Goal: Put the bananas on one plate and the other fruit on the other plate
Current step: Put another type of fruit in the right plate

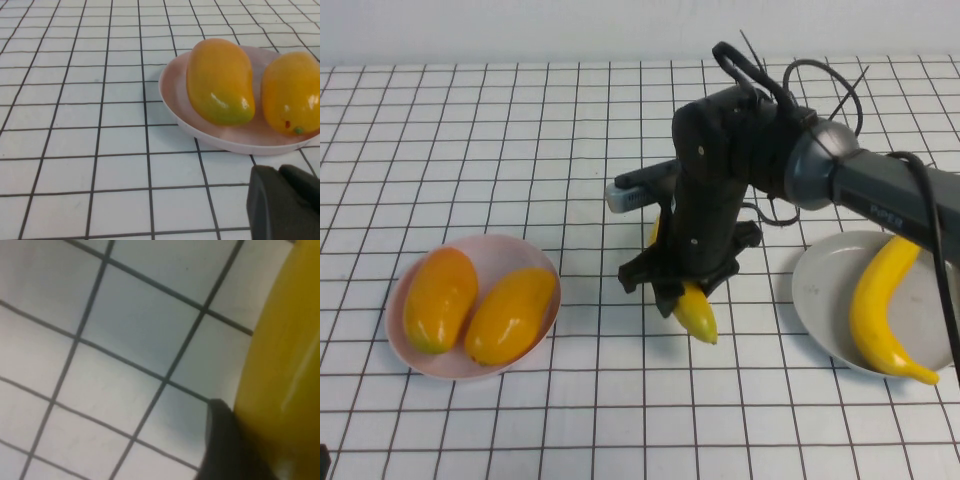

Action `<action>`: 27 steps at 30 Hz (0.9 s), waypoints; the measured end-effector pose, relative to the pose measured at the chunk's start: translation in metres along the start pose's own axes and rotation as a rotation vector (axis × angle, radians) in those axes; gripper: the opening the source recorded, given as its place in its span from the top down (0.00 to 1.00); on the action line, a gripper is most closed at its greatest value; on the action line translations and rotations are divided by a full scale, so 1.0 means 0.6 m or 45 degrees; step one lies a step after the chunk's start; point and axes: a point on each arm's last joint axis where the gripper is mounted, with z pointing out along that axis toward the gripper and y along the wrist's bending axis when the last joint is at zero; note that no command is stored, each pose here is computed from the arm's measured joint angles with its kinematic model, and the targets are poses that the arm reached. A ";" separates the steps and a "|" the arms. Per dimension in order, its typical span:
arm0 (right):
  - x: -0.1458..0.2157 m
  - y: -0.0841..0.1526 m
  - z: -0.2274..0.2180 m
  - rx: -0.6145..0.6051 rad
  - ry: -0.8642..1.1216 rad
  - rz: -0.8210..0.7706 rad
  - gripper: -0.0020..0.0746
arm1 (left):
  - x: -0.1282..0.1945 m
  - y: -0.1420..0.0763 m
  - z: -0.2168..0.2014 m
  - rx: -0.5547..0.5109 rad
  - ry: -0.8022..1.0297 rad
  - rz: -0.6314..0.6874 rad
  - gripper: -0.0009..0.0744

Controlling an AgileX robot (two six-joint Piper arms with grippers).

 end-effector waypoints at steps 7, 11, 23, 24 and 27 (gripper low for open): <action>0.010 -0.017 -0.094 0.166 -0.152 -0.127 0.57 | 0.000 0.000 0.000 0.000 0.000 0.000 0.99; 0.051 -0.032 -0.129 0.231 -0.152 -0.144 0.57 | 0.000 0.000 0.000 0.000 0.000 0.000 0.99; 0.239 -0.170 -0.176 0.298 -0.053 0.106 0.57 | 0.000 0.000 0.000 -0.002 0.000 0.004 0.99; 0.248 -0.181 -0.173 0.302 -0.038 0.128 0.57 | 0.000 0.000 0.000 -0.002 0.000 0.004 0.99; 0.262 -0.215 -0.165 0.316 -0.028 0.176 0.57 | 0.000 0.000 0.000 -0.002 0.000 0.004 0.99</action>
